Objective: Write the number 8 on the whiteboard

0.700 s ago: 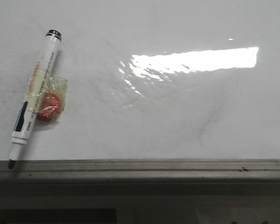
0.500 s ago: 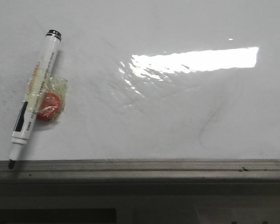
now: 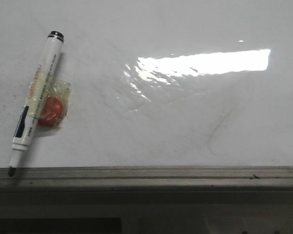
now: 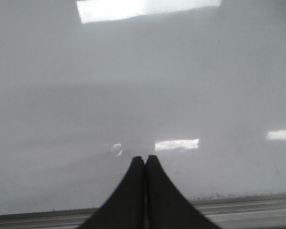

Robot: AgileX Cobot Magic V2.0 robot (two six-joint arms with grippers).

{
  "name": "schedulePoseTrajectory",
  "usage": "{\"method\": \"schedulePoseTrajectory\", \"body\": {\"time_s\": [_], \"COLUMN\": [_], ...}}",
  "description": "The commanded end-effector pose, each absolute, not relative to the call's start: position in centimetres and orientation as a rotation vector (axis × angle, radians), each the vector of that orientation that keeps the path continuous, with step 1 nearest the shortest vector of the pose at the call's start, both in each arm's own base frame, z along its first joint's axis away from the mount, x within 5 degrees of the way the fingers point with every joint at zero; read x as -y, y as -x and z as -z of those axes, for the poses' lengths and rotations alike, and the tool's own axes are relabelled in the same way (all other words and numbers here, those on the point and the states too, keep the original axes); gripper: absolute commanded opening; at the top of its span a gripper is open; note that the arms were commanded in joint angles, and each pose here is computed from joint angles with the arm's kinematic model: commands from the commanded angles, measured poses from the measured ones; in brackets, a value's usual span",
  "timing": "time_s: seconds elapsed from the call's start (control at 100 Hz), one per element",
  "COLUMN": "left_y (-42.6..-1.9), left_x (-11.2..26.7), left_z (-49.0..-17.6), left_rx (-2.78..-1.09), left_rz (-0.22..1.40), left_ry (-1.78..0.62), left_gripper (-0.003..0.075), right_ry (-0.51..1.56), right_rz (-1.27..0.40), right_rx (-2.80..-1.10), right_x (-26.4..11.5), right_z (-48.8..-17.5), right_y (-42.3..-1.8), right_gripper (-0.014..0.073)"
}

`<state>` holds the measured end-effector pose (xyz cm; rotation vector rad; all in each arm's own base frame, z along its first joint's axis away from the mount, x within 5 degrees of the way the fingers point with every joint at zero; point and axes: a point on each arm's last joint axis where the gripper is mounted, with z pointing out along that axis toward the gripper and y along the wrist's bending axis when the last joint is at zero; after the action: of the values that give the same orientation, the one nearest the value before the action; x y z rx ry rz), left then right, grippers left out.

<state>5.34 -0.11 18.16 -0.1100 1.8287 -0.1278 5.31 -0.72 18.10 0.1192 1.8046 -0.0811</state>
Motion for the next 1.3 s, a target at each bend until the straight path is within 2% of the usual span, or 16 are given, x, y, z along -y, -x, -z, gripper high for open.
{"method": "schedulePoseTrajectory", "body": {"time_s": [0.0,0.09,0.4,1.149,1.289], "left_y": [-5.3,-5.3,-5.3,-5.4,-5.5], "left_x": [0.1,0.0,-0.7,-0.5,-0.2], "left_z": [-17.7,-17.7,-17.8,-18.3,-18.9], "left_rx": [-1.785,-1.778,-1.774,-1.714,-1.65], "left_rz": [0.122,0.094,-0.16,-0.11,-0.049], "left_ry": [0.103,0.082,-0.086,-0.071,-0.051], "left_gripper": [-0.002,-0.002,-0.002,-0.002,-0.002], "right_ry": [-0.106,-0.106,-0.104,-0.09,-0.076], "right_rz": [0.103,0.103,0.103,0.1,0.098], "right_rx": [-1.776,-1.776,-1.763,-1.639,-1.505], "right_x": [0.8,0.8,0.8,0.7,0.6], "right_z": [-18.0,-18.0,-18.1,-19.2,-20.4], "right_y": [-5.3,-5.3,-5.3,-5.4,-5.5], "right_gripper": [-0.0063,-0.0063,-0.0063,-0.0063,-0.0063]}}
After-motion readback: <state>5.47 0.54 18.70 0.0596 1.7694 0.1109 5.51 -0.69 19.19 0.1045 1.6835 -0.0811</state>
